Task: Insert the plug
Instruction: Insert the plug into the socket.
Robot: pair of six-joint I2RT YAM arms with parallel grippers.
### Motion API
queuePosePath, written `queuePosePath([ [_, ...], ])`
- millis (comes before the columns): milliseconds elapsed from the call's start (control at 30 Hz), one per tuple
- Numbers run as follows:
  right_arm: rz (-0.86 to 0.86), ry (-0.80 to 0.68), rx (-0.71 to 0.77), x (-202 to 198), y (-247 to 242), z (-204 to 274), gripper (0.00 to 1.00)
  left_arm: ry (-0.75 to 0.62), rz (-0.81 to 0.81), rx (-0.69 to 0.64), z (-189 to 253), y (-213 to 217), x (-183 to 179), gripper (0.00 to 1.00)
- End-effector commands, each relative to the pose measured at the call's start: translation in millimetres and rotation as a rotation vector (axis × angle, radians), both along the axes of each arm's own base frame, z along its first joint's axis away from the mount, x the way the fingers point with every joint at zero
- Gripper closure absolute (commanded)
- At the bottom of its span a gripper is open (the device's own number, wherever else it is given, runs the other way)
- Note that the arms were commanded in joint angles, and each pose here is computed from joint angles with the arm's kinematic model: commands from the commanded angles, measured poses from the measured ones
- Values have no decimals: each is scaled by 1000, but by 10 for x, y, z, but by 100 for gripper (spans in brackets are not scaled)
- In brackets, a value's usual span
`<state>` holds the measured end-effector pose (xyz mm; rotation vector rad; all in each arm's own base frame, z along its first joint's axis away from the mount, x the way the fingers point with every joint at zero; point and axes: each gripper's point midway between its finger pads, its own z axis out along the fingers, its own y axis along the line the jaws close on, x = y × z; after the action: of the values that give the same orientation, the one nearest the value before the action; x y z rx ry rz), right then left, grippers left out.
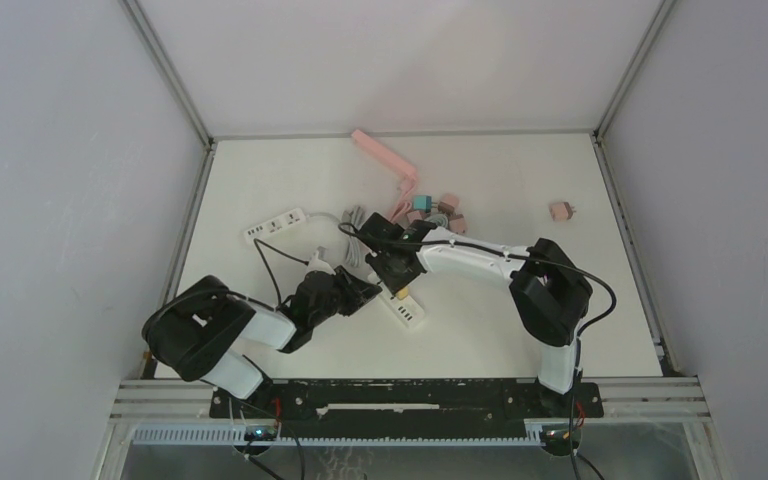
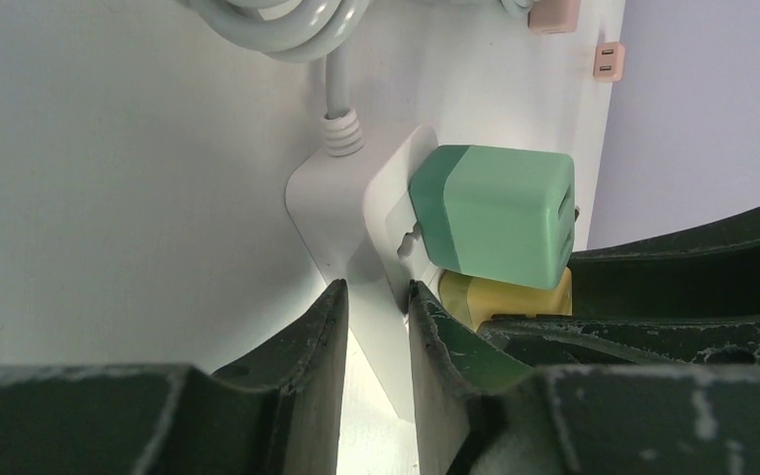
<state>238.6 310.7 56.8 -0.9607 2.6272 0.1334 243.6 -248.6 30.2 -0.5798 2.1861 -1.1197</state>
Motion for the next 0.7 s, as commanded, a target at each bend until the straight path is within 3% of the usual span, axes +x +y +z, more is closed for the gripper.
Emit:
queuePosePath([
  [0,-8,174,-186,-415,-340,-585,100,-55,-16,13,134,-73,78,68],
  [267,-35,111,-86,-291,-196,-324,98,-71,-9,27,166,-48,85,63],
  [667,-54,8,37,-74,22,252,38,-112,11,50,310,49,72,45],
])
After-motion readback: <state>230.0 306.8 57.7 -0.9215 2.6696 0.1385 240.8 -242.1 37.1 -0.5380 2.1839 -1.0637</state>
